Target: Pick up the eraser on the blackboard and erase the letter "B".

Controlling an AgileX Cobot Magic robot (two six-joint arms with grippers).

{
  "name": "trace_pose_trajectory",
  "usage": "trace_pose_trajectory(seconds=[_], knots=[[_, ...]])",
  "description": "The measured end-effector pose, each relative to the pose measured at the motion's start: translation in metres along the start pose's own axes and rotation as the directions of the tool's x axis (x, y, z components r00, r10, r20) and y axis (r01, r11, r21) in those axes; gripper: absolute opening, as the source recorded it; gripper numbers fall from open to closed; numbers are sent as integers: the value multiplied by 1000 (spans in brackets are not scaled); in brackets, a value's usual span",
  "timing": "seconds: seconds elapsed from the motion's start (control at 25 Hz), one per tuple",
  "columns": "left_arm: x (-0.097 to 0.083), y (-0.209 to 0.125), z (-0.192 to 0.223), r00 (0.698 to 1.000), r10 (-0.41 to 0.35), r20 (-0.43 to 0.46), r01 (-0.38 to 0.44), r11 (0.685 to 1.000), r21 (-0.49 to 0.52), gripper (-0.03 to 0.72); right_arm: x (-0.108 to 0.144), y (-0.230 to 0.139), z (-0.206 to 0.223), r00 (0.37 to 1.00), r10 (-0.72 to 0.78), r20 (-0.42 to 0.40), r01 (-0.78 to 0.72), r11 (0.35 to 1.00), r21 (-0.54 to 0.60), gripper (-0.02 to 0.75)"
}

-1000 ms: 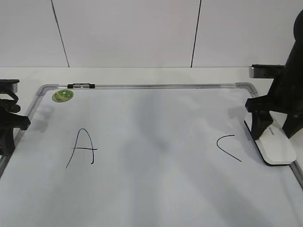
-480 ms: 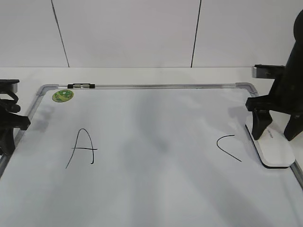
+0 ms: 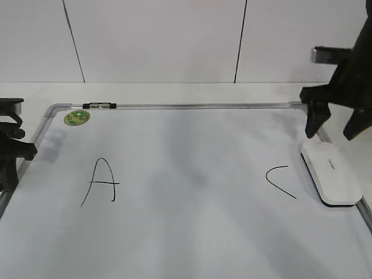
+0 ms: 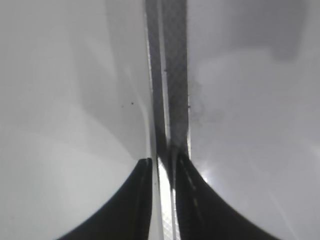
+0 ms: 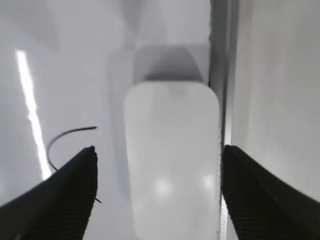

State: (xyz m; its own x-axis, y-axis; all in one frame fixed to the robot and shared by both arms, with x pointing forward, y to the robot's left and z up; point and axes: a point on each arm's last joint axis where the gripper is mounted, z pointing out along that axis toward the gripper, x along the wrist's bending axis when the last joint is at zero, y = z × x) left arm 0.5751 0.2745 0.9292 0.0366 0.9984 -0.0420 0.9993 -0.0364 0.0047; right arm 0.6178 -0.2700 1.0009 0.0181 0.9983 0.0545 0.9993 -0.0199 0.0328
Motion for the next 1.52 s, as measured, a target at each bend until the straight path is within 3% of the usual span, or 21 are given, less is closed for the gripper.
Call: trace_pose_trajectory(seconds=[0.32,0.52,0.68,1.08,1.16,1.4,1.52], knots=[[0,0,0,1000,0,0,0,1000,4,160,9,1,-54,996,4,-84,-17,988,-154,589],[0,-1,0,1000,0,0,0,1000,8,287,10,-6,-71,996,-1,-94,-18,981,-193,589],[0,-1,-1,1000,0,0,0,1000,10,323,11,-12,-84,995,-3,-104,-21,974,-224,589],[-3,-16,-70,1000,10,6,-9,994,-107,326,12,-41,-132,992,-24,-125,-21,939,-343,587],[-3,-25,-83,1000,12,7,-11,995,-102,298,12,-53,-144,991,-30,-127,-20,928,-372,587],[-3,-45,-104,1000,30,4,-30,998,-52,60,11,-101,-174,988,-48,-148,-23,896,-443,587],[-3,-52,-112,999,35,4,-35,997,-73,29,10,-134,-184,985,-59,-165,-27,878,-477,587]])
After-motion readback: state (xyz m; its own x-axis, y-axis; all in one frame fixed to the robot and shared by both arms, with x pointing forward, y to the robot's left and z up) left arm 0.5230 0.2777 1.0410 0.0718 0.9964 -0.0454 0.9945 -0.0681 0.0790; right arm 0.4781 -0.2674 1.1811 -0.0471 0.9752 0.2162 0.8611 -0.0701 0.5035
